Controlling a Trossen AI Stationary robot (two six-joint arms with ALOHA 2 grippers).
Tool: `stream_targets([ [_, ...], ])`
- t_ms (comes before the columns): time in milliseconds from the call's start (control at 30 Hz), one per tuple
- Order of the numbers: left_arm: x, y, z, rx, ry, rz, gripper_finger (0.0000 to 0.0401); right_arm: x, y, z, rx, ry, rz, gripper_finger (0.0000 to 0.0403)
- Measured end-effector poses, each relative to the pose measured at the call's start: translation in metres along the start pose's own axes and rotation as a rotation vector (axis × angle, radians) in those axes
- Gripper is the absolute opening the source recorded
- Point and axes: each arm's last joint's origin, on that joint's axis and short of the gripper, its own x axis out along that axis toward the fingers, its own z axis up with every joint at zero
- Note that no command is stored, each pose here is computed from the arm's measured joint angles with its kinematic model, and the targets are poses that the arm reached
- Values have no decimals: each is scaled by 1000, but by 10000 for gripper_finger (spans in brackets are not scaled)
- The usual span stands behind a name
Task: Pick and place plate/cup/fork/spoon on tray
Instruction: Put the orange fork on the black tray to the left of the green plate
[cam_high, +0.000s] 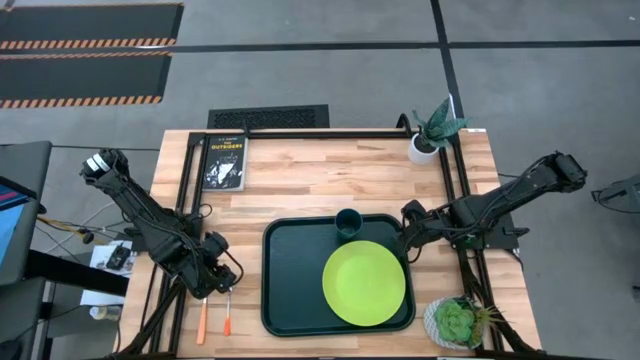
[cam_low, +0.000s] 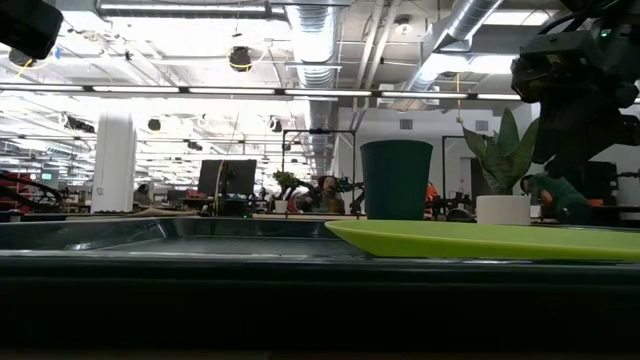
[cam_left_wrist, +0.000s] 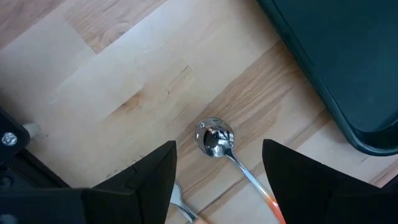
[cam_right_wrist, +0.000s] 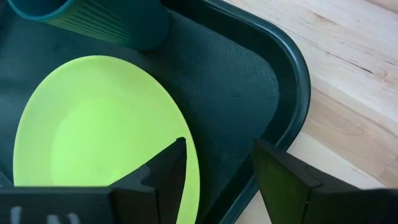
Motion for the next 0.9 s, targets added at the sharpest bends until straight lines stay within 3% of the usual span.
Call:
stream_targets([
  [300, 1, -2, -5, -69, 32, -12, 224, 0, 0, 0, 3, 6, 2, 208],
  [600, 26, -13, -31, -163, 201, 119, 224, 0, 0, 0, -5, 7, 5, 207],
  [900, 40, -23, -53, -345, 239, 121, 224, 0, 0, 0, -38, 7, 5, 204],
])
